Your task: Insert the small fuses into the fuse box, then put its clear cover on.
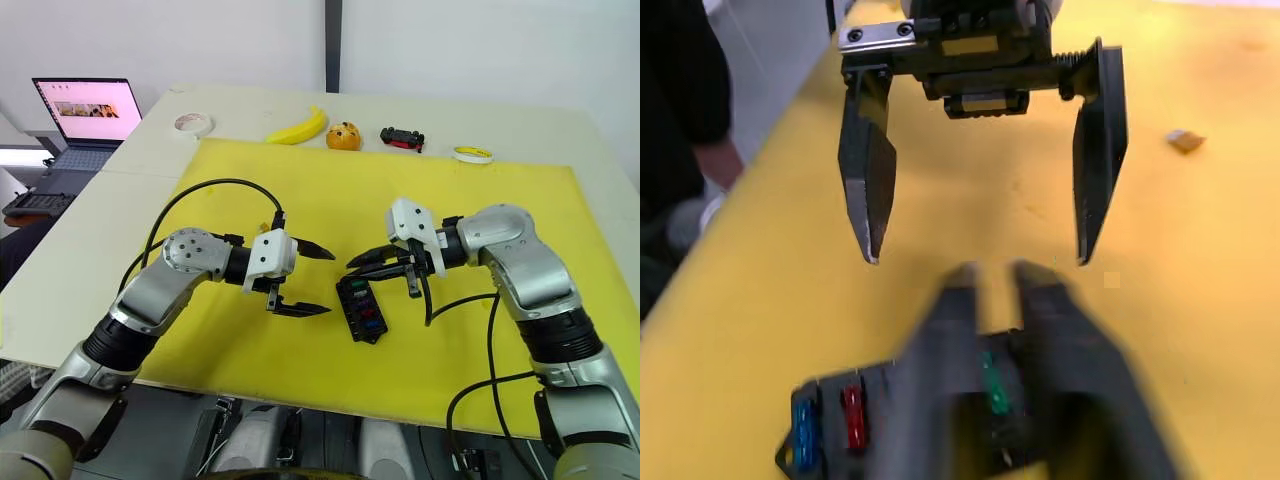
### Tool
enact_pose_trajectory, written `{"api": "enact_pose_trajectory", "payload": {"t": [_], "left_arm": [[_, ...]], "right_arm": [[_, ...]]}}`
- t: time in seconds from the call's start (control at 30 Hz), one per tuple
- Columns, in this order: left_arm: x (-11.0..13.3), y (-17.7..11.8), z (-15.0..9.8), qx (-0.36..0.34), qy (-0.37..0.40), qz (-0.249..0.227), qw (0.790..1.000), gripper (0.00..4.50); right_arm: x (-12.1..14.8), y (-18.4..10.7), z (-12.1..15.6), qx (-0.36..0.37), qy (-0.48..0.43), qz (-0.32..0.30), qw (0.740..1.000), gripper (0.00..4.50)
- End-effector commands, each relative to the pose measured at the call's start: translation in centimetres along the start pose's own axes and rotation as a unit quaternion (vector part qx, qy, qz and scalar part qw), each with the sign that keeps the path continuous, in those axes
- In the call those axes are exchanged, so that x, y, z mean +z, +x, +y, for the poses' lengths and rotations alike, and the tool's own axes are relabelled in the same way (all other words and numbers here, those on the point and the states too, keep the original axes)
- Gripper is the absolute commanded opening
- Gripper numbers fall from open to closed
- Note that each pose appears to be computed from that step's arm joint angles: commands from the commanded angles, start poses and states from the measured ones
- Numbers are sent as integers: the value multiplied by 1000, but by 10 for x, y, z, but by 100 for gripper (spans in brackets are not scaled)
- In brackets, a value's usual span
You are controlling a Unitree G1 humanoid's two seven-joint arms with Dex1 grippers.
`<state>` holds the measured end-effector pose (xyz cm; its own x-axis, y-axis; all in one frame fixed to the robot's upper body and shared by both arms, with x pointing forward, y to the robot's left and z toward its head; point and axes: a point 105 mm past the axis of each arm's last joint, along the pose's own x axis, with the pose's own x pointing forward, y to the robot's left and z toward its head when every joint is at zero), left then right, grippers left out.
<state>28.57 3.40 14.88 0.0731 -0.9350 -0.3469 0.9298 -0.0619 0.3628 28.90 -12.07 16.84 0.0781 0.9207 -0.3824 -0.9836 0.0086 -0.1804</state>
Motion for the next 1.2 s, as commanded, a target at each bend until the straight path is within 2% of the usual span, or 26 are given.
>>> {"api": "enact_pose_trajectory", "payload": {"t": [0.03,0.33,0.43,0.53,0.67,0.77,0.9,1.0,1.1,1.2], "left_arm": [[10,-2,4,5,25,-10,1000,450],[10,-4,6,9,26,-6,1000,450],[10,-4,6,9,27,-6,1000,450],[11,-3,7,9,27,-7,1000,450],[10,-4,7,9,25,-7,1000,450],[8,-10,8,16,18,-6,1000,450],[4,-26,9,47,-5,-4,999,450],[1,-48,9,95,-52,-10,994,450],[-9,-82,8,167,-124,-14,978,450],[-25,-118,0,235,-191,-5,953,450]], "right_arm": [[5,1,-4,-10,-7,-29,999,1],[-19,7,-5,-15,9,-7,1000,1],[-40,10,-3,-22,16,33,999,1],[-52,13,2,-26,23,42,998,1],[-40,11,3,-38,28,11,999,1],[-19,2,3,-53,24,-21,998,1],[4,-23,-4,-109,20,-40,993,1],[7,-54,-8,-177,25,-26,984,1],[-8,-97,-9,-267,34,17,963,1],[-33,-140,0,-341,67,69,935,1]]}}
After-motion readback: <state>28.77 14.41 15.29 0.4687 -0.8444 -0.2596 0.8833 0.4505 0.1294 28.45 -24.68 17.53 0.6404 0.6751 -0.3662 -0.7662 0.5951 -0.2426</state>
